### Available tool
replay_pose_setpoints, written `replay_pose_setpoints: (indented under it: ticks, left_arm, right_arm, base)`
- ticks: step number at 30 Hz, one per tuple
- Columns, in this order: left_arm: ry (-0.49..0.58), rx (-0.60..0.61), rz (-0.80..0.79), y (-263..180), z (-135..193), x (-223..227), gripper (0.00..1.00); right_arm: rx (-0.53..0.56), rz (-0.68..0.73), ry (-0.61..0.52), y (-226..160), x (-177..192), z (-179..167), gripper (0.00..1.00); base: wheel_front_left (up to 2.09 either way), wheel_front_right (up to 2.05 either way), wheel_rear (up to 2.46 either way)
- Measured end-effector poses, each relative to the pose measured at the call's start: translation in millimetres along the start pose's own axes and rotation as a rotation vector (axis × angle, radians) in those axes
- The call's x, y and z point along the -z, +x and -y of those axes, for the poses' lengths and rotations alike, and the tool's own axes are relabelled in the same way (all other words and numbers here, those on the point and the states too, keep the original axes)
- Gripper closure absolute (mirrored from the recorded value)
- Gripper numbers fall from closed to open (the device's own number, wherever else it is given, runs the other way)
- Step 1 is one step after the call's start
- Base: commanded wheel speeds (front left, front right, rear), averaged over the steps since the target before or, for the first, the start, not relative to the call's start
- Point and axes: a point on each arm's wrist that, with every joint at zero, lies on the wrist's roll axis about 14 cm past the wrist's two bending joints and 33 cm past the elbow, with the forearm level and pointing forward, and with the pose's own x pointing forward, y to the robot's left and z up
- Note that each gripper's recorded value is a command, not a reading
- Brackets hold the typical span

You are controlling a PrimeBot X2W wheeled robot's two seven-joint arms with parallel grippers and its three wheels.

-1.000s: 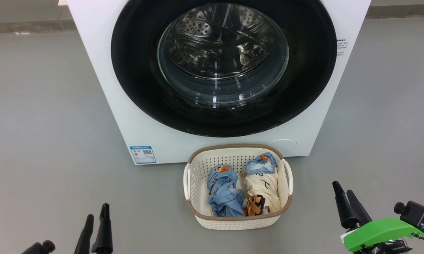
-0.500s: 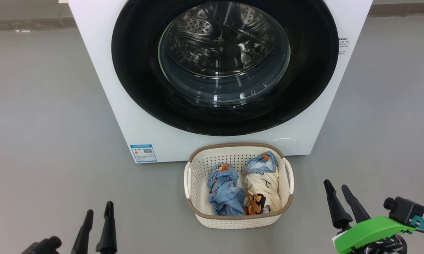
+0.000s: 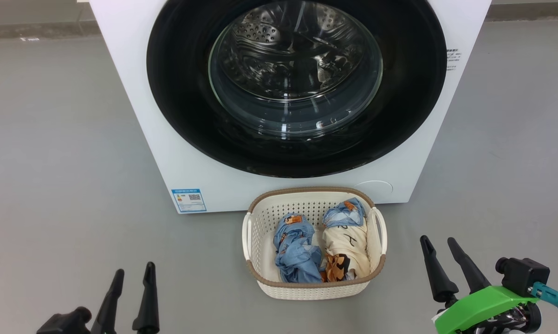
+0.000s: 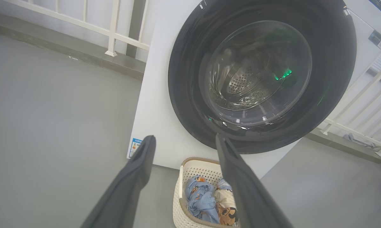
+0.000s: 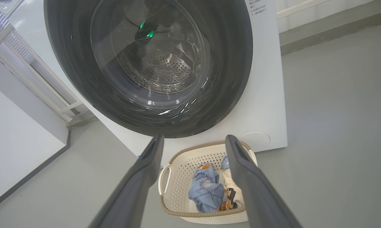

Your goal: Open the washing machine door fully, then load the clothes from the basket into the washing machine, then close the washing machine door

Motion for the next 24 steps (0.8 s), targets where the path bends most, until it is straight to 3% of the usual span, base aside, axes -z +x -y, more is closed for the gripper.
replay_pose_setpoints:
  ticks: [24]
  left_arm:
    - [0.244, 0.050, 0.036, 0, 7, -4, 0.00]
  right_arm:
    - [-0.029, 0.063, -0.263, -2, -15, -1, 0.00]
  base:
    - [0.00, 0.00, 0.00]
